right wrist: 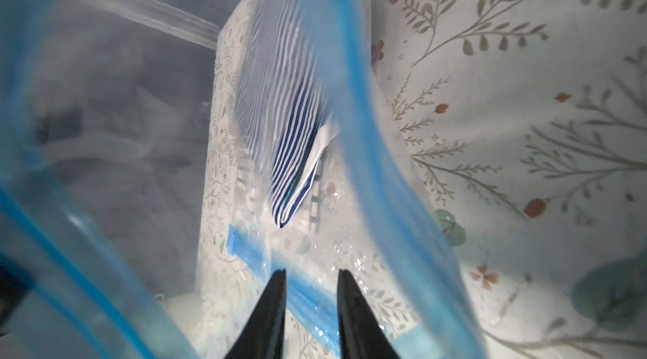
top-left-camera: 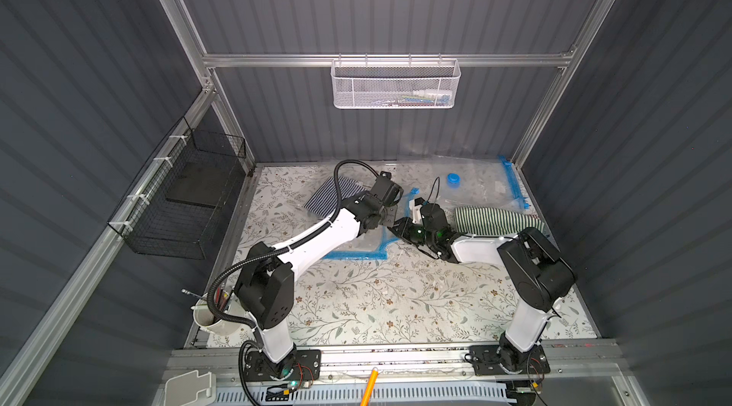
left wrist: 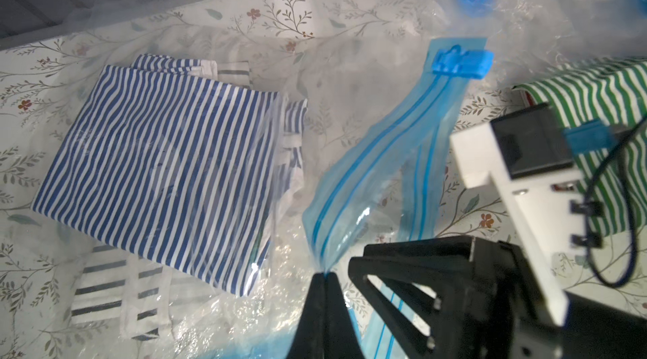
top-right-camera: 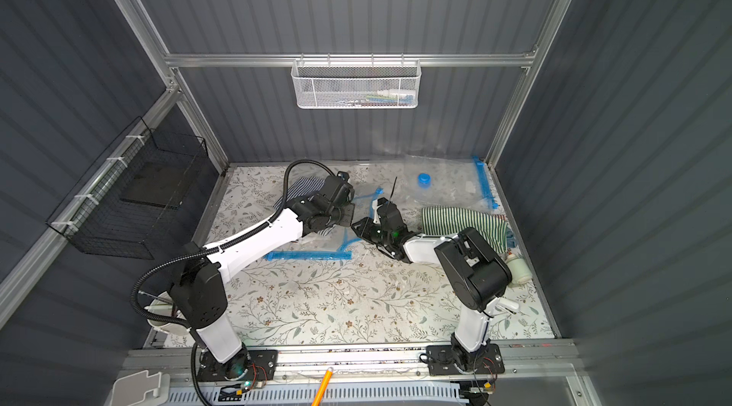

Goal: Take the tank top out of the vacuum bag
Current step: Take out the tank top from the vacuum bag.

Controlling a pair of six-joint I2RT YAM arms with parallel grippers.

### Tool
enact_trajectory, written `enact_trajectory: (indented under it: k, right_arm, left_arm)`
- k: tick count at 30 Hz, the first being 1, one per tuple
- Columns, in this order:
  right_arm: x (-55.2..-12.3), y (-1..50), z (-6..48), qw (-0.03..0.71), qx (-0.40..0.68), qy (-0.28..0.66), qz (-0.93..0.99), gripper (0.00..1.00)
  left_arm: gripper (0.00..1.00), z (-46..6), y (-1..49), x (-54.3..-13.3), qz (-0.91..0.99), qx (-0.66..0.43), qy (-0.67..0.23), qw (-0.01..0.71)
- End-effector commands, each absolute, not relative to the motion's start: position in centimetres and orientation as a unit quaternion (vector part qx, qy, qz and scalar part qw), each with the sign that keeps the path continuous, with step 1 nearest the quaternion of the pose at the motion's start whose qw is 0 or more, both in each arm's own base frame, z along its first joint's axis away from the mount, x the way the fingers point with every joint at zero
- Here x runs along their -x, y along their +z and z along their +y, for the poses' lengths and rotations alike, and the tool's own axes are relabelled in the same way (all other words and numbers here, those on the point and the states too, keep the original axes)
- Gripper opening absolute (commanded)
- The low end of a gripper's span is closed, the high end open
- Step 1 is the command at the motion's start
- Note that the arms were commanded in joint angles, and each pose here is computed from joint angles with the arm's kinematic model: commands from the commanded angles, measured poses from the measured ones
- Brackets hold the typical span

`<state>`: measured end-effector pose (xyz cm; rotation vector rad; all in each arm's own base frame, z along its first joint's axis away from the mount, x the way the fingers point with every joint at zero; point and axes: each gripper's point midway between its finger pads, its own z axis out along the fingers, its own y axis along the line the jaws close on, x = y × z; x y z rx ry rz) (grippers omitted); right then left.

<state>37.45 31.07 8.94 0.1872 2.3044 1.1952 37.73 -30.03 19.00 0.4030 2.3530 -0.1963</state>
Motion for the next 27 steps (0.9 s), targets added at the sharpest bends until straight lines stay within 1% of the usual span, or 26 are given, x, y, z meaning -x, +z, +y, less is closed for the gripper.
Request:
enact_trajectory:
  k: [1,5,10,14,17,22,27]
  right_arm:
    - [-38.3,9.8,32.3,0.278,-0.056,0.453,0.845,0.28]
    - [-39.1,10.2,32.8,0.279,-0.048,0.445,0.85,0.3]
    - [-38.9,12.6,34.3,0.262,-0.026,0.474,0.84,0.35]
    - [-38.8,13.8,33.8,0.27,-0.029,0.477,0.836,0.36]
    - [-38.7,14.2,34.3,0.259,-0.03,0.49,0.832,0.36]
    - [-38.9,13.3,35.2,0.236,-0.038,0.51,0.826,0.36]
    - [-39.2,12.0,35.2,0.24,-0.042,0.499,0.832,0.35]
  left_arm:
    - [0.0,-31.2,20.1,-37.9,0.91,-0.163,-0.097,0.37]
    - [0.0,-31.7,19.9,-37.5,0.91,-0.169,-0.109,0.364]
    - [0.0,-32.2,18.2,-37.0,0.915,-0.18,-0.113,0.342]
    - [0.0,-31.9,17.3,-36.4,0.918,-0.182,-0.112,0.333]
    - [0.0,-31.9,17.3,-36.2,0.918,-0.18,-0.116,0.333]
    - [0.0,-32.1,17.9,-36.3,0.916,-0.179,-0.122,0.336]
    - [0.0,-32.4,18.9,-36.5,0.912,-0.178,-0.129,0.345]
